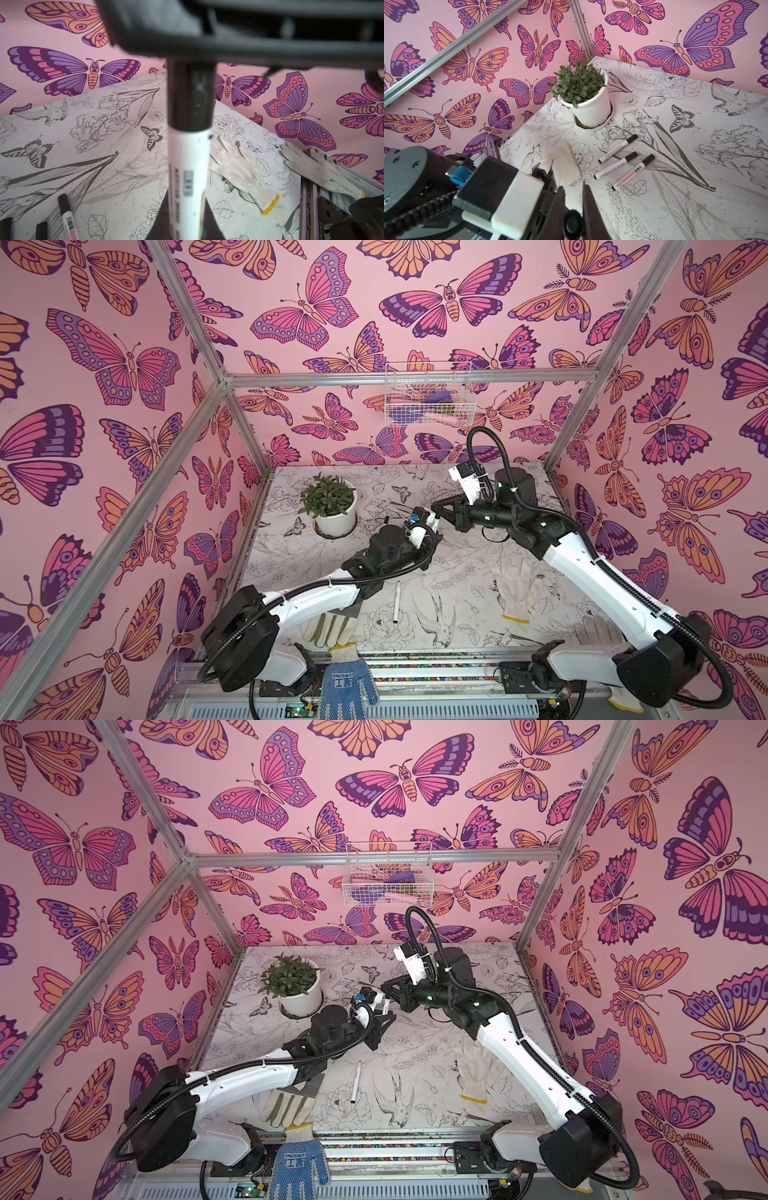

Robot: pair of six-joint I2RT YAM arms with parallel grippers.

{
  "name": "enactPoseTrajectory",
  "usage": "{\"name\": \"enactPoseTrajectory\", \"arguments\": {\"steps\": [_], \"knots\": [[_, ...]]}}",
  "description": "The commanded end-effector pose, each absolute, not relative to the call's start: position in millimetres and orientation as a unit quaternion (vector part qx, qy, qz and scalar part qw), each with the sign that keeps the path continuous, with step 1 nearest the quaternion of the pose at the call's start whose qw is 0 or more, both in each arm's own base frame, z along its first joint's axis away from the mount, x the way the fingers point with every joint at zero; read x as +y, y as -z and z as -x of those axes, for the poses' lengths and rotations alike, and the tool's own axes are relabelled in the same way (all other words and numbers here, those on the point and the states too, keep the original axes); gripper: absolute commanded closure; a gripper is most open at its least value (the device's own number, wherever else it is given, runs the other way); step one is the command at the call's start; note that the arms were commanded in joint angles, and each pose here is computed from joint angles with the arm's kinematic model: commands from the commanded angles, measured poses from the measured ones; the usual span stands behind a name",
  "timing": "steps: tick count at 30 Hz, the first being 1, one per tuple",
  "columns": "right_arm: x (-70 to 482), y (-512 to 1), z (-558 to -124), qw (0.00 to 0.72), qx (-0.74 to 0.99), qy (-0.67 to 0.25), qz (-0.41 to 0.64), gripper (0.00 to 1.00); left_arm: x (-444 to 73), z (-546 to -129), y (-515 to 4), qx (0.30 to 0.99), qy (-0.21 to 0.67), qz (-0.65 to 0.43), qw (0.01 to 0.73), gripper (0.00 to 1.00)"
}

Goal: Insert the pens into the pen caps

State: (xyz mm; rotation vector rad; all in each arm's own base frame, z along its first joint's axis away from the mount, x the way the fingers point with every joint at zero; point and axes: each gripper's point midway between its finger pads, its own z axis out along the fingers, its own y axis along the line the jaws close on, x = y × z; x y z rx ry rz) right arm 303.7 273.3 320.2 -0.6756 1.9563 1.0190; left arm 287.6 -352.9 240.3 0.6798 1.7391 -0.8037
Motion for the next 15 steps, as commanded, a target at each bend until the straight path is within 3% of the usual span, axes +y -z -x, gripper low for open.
{"name": "enactPoseTrajectory", "arguments": {"steps": [1,15], "knots": [[276.1,-237.1,-255.2,0.238,0.837,-0.413,0.270,1.00,-333.8,-296.5,-385.3,0.607,0.372,-0.210,0.670,1.00],[272.7,-184.7,-213.4,0.115,0.856,-0.401,0.306,1.00,-325.8,-307.6,-430.8,0.545,0.336,-0.178,0.748,1.00]]}}
